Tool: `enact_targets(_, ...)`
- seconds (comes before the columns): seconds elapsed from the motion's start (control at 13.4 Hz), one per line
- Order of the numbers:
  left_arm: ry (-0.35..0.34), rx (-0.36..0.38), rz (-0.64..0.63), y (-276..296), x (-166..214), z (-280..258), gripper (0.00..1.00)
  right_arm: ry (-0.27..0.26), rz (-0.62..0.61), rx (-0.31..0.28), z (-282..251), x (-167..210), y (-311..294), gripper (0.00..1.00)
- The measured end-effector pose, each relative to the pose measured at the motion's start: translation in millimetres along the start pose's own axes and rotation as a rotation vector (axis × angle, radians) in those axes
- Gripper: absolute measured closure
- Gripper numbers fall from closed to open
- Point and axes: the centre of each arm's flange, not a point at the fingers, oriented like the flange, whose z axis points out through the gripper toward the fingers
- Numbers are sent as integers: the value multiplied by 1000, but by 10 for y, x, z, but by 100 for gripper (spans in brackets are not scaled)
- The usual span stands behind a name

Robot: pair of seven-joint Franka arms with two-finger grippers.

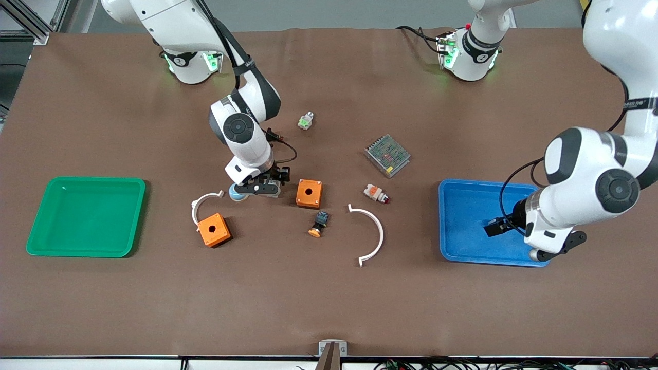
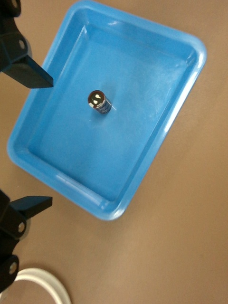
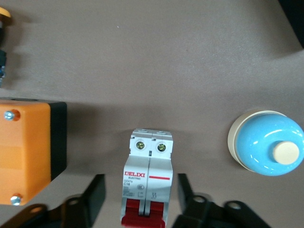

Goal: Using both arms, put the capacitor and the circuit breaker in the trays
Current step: 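Lift the circuit breaker with the right gripper while the left gripper withdraws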

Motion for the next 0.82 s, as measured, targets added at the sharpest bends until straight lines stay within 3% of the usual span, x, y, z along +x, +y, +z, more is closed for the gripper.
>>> enact_targets(0.15, 50, -6, 53, 41, -88, -398, 0, 0, 1, -1, 0, 4, 3, 61)
enact_targets(0.52, 160, 26, 206, -84, -420, -1415, 0, -24, 4, -17, -58, 22, 16, 60)
enact_targets(0.82, 151, 83, 261, -240, -766, -2130, 0, -101, 54, -56, -965, 361, 438, 60)
